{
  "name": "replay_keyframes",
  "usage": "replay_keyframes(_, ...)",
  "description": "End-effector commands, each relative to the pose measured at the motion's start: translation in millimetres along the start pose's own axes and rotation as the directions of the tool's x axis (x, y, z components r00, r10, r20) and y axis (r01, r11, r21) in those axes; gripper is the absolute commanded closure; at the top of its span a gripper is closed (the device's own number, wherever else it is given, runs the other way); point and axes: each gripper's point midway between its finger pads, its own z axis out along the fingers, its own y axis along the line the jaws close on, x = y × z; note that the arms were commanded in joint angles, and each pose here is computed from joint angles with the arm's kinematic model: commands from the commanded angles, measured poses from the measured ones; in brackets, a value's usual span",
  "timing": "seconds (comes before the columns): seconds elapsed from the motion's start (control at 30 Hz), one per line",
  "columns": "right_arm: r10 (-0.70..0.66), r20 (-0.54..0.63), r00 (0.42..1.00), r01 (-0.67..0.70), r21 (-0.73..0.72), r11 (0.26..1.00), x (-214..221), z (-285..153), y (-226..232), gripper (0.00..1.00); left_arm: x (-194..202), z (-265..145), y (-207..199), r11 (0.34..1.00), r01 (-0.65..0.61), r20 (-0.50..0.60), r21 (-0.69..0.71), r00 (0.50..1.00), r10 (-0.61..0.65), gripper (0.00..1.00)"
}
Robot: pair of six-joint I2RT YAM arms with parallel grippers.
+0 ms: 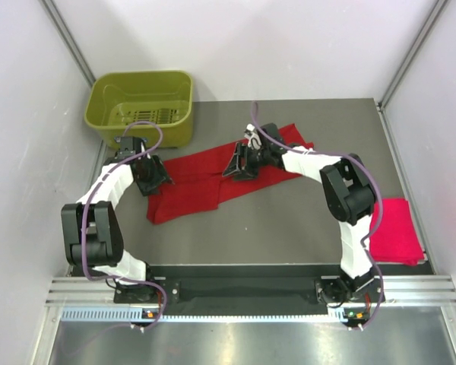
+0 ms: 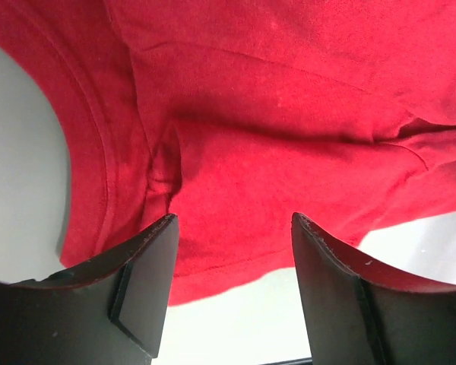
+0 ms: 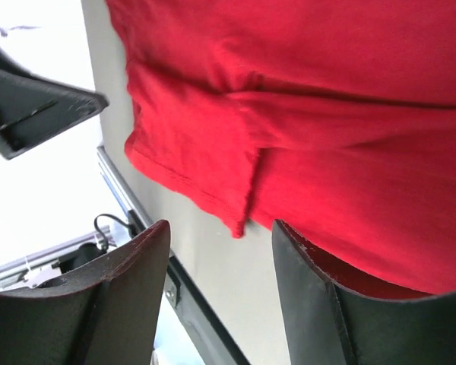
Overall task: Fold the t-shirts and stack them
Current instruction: Fold the tshirt
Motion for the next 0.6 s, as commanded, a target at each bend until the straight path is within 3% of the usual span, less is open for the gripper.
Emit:
replay_keyframes(0.0,-0.064,0.054,0.996,0.067,-0.056,0.996,-11.5,8.5,27.8,0.43,-23.6,-0.9,-4.3,0.998,-0.063,0.06,0.012,0.996,0.062,0.35)
replay_keyframes(0.37,-0.062,-0.008,0.998,0.062,-0.028,0.998,-0.4,43.8,14.5,0.49,-25.1,20.8,6.4,0.996,-0.085,0.026,-0.002,0.996,0.085,0.46)
replay_keyframes(0.57,-0.042,-0.042,0.998,0.042,-0.02,0.999,9.4,58.4,14.4,0.56,-25.2,29.7,7.0,0.997,-0.082,0.008,0.012,0.997,0.082,0.46)
